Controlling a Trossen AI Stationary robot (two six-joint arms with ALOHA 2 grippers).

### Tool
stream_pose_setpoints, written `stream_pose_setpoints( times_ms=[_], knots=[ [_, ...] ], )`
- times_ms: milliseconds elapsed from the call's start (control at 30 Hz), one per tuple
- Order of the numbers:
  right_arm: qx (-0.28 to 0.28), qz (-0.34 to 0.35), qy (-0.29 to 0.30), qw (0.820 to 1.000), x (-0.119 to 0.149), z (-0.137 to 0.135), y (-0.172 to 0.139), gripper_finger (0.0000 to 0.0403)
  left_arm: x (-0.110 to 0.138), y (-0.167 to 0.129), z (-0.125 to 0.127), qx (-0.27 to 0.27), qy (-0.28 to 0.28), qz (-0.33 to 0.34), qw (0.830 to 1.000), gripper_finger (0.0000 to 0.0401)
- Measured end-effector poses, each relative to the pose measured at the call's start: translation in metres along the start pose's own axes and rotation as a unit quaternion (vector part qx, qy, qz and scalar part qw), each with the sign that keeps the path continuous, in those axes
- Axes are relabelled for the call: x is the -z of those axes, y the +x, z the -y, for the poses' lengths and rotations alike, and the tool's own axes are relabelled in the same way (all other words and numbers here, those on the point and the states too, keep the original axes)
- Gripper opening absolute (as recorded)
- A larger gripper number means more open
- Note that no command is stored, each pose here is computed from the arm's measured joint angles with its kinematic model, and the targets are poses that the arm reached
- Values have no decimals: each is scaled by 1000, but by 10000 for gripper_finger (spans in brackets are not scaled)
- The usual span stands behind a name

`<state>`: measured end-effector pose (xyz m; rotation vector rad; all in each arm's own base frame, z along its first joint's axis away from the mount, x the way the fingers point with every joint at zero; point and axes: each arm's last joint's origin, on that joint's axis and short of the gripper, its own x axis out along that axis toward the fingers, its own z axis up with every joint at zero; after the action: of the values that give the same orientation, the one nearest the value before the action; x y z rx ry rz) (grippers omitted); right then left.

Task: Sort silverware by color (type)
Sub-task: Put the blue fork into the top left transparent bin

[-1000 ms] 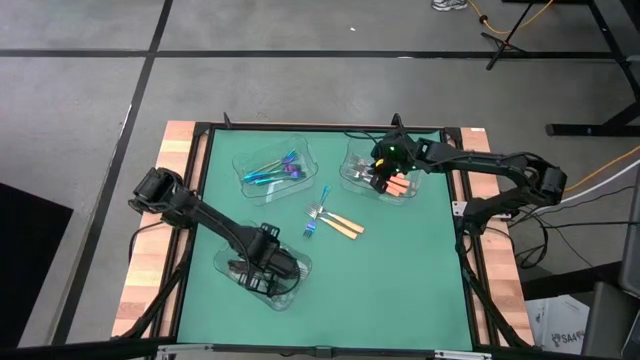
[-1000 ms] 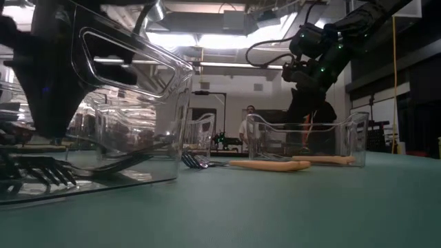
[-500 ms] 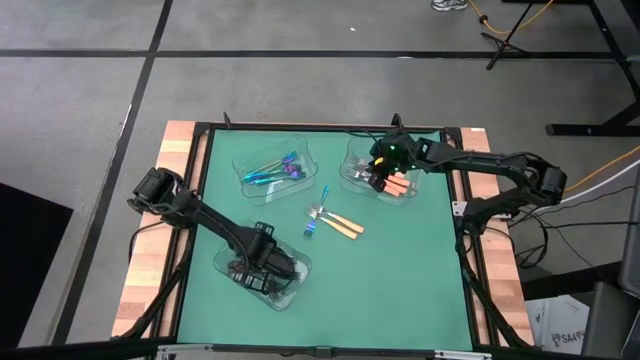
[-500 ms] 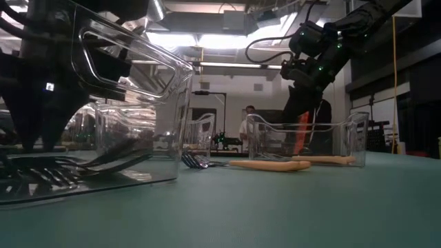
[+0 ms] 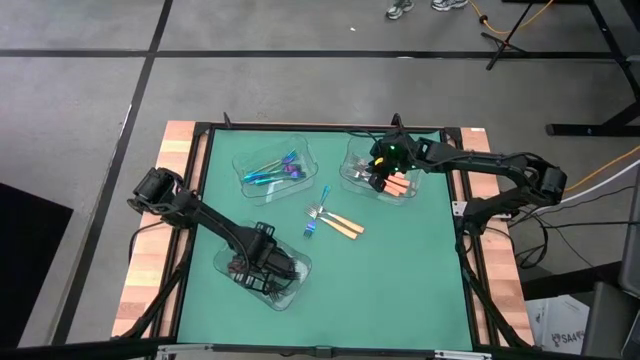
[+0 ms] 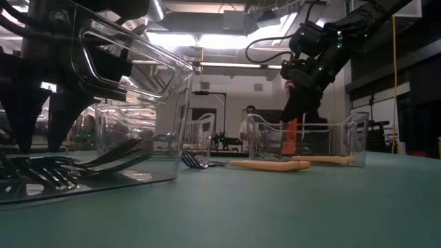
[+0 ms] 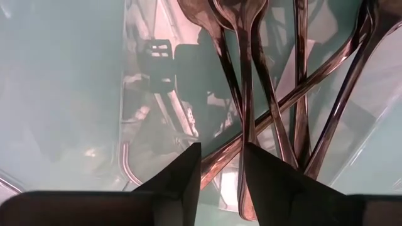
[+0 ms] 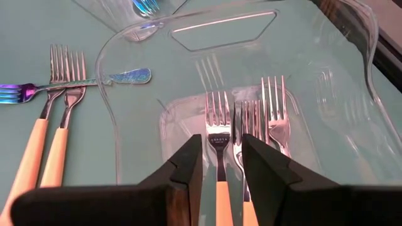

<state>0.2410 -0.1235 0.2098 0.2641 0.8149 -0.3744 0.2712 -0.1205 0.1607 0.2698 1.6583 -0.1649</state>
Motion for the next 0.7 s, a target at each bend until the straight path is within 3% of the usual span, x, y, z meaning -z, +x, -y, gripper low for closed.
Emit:
stream_pose_setpoints(
  times_ms=[267,700],
  knots=[
    [0,0,0,1000,0,0,0,99,-4,-14,0,1,0,1,1000,107],
    [0,0,0,1000,0,0,0,99,-20,-68,3,48,1,38,998,81]
  ],
)
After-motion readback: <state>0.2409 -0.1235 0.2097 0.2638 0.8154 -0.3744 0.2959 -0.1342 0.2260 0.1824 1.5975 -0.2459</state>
